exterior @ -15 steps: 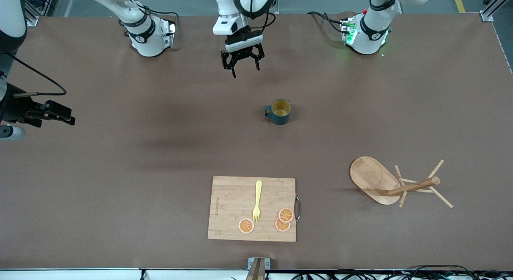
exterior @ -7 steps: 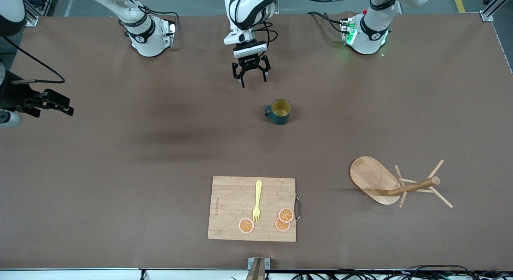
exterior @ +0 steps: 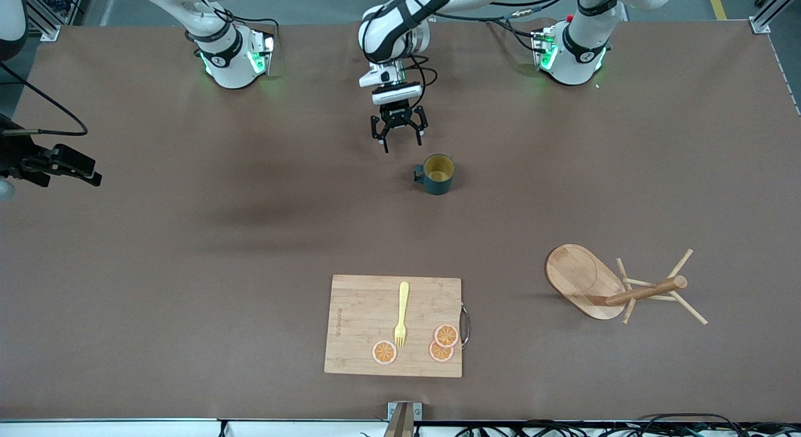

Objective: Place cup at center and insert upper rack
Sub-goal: 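Lower the left gripper and grasp the mug by its handle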

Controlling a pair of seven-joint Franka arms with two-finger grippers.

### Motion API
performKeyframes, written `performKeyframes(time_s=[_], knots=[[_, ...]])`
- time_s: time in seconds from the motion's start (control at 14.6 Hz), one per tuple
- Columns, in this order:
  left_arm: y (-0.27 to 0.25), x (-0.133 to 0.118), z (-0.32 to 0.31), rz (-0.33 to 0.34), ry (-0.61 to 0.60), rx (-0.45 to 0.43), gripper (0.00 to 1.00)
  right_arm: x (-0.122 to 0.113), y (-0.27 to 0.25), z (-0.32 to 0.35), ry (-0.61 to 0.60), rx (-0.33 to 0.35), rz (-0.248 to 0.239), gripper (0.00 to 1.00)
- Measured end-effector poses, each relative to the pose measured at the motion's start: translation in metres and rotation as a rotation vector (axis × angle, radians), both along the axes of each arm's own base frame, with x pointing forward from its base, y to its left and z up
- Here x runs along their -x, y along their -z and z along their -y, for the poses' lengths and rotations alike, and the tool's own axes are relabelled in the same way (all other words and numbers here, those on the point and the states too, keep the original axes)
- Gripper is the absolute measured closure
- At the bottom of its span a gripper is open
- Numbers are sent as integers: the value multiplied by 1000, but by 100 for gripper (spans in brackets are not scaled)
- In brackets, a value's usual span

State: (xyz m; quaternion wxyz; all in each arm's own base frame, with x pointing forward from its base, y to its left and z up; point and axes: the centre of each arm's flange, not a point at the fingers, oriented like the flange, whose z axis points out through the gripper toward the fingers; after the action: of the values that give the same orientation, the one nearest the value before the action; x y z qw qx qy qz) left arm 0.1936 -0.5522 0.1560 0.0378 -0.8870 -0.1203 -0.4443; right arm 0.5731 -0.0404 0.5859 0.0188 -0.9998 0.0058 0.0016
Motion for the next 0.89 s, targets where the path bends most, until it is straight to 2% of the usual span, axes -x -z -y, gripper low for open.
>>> performKeyframes(time_s=[0.21,0.34,0.41,0.48,0.62,0.68,0.75,0.89], knots=[[11,-13,-5,23,3,-15,0,4,5,-3,-5,-4,-43,0],[15,-21,-3,43,10,-18,1,5,5,2,3,-4,-48,0],[17,-24,-1,50,9,-15,7,6,5,8,14,-4,-47,0],[18,-26,2,52,8,-13,7,7,5,15,26,-4,-47,0],[24,-25,5,54,13,-17,20,9,5,29,51,-5,-50,0],[28,-24,5,61,24,-29,20,10,5,36,63,-6,-54,0],[33,-23,4,76,42,-50,26,12,5,43,75,-7,-61,0],[43,-22,2,110,67,-88,27,19,8,57,100,-13,-102,0]])
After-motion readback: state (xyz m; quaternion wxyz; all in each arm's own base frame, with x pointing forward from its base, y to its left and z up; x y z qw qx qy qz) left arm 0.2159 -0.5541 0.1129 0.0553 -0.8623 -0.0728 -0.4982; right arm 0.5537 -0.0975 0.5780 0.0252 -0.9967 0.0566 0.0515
